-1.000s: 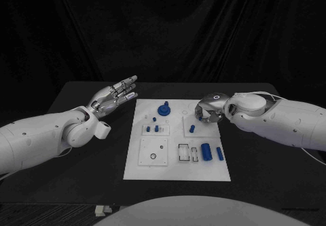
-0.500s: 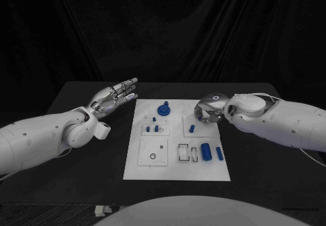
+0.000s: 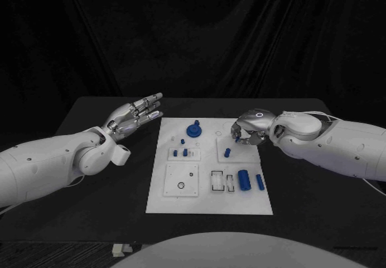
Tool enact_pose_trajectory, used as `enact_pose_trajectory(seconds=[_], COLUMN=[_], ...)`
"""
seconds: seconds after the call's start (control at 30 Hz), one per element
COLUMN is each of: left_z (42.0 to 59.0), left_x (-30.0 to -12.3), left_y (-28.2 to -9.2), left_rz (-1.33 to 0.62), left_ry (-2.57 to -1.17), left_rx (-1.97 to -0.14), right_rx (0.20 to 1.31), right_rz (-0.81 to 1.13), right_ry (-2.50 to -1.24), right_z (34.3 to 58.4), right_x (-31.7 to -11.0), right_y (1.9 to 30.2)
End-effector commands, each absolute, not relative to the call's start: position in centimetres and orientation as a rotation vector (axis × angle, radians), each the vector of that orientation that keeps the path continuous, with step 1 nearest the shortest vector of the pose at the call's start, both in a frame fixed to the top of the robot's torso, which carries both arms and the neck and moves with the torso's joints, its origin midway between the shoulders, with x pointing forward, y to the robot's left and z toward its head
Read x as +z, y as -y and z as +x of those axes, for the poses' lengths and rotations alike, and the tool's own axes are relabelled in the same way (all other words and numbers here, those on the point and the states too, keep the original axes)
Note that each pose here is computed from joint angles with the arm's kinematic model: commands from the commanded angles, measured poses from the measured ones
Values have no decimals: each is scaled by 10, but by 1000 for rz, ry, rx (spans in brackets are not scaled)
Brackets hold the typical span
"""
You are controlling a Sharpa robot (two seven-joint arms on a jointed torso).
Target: Assemble the parts on the task board
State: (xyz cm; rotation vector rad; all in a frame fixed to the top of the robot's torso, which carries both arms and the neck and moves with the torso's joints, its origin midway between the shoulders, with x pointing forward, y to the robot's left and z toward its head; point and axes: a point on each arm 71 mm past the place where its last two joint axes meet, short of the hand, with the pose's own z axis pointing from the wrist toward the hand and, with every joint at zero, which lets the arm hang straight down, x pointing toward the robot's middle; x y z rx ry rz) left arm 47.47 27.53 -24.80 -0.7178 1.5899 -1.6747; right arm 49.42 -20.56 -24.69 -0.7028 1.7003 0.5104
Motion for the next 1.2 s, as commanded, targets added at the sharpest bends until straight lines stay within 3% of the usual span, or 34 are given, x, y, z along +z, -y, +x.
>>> enact_pose_trajectory(seconds=[0.03, 0.33, 0.6, 1.2], left_z=[473, 472, 472, 471], left_x=[-241, -242, -244, -247], left_y=[-273, -275, -275, -273], left_rz=[-670, -676, -681, -689], left_ry=[-1485, -1493, -1503, -1516], left_rx=[-1771, -1767, -1771, -1782], right_rx=[506, 526, 619, 761], right_rz=[-688, -689, -739, -855], right_ry=[-1640, -1594, -1595, -1609], right_z=[495, 488, 462, 438], right_x=[-237, -211, -201, -216], right_y=[205, 200, 170, 95])
